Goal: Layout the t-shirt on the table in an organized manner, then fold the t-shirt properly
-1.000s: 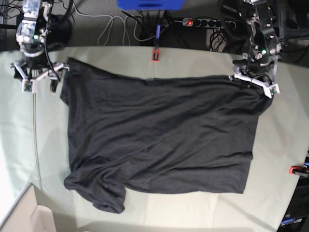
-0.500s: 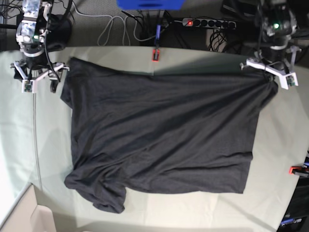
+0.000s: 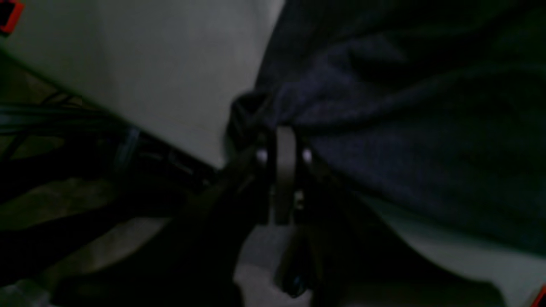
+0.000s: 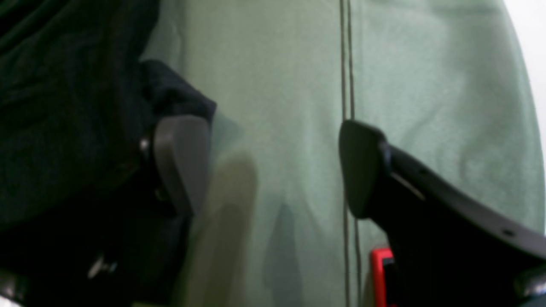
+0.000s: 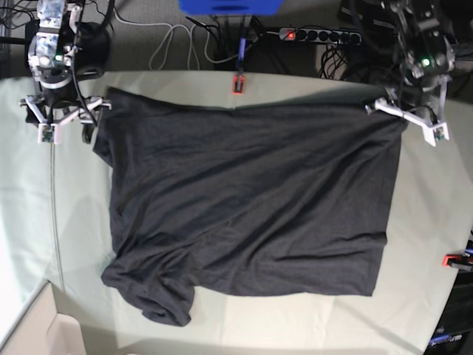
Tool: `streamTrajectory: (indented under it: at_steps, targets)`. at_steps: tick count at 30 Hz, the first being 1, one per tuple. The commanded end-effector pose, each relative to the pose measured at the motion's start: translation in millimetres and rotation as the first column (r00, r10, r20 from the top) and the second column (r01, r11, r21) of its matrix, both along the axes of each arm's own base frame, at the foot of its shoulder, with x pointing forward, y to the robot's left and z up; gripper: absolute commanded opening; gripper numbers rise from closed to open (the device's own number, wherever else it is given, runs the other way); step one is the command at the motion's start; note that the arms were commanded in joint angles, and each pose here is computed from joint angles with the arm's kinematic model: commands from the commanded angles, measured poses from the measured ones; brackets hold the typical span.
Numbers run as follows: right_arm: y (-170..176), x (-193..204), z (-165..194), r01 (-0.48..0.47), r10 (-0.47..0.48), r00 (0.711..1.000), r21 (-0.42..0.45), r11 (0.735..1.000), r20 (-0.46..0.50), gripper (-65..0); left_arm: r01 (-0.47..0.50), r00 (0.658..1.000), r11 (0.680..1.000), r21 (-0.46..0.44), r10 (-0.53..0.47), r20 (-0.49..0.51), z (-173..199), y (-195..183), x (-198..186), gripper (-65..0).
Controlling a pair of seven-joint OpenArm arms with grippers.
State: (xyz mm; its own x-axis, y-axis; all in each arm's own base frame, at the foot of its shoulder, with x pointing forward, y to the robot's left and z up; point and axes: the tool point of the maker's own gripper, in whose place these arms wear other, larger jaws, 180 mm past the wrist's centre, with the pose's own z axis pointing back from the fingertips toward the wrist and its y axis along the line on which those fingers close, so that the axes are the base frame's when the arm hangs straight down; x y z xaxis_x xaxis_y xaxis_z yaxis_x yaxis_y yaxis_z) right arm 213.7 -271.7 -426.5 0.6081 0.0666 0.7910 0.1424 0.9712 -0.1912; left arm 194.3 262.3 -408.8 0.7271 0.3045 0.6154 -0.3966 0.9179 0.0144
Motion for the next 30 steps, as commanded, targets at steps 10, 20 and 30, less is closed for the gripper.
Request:
streamTrajectory:
  at_steps: [10,20,30]
  targets:
    - [-6.2,-8.6,5.3,0.001,0.0,1.0,-0.02,1.0,0.009,-16.7,0.011,0.98,1.0,0.015,-0.014,0.199,62.5,7.2,89.9,-49.8]
    - [-5.2,-18.1,1.7,0.002,-0.002,1.0,-0.018,1.0,-0.006,-16.8,0.029,0.998,0.998,-0.048,-0.026,0.062,71.0,-5.9,74.3,-49.8]
    - [-1.3,-16.5,-0.1,0.007,-0.007,1.0,-0.005,1.0,-0.003,-16.5,-0.002,0.999,1.0,-0.018,0.002,-0.036,9.5,8.1,23.0,-49.8]
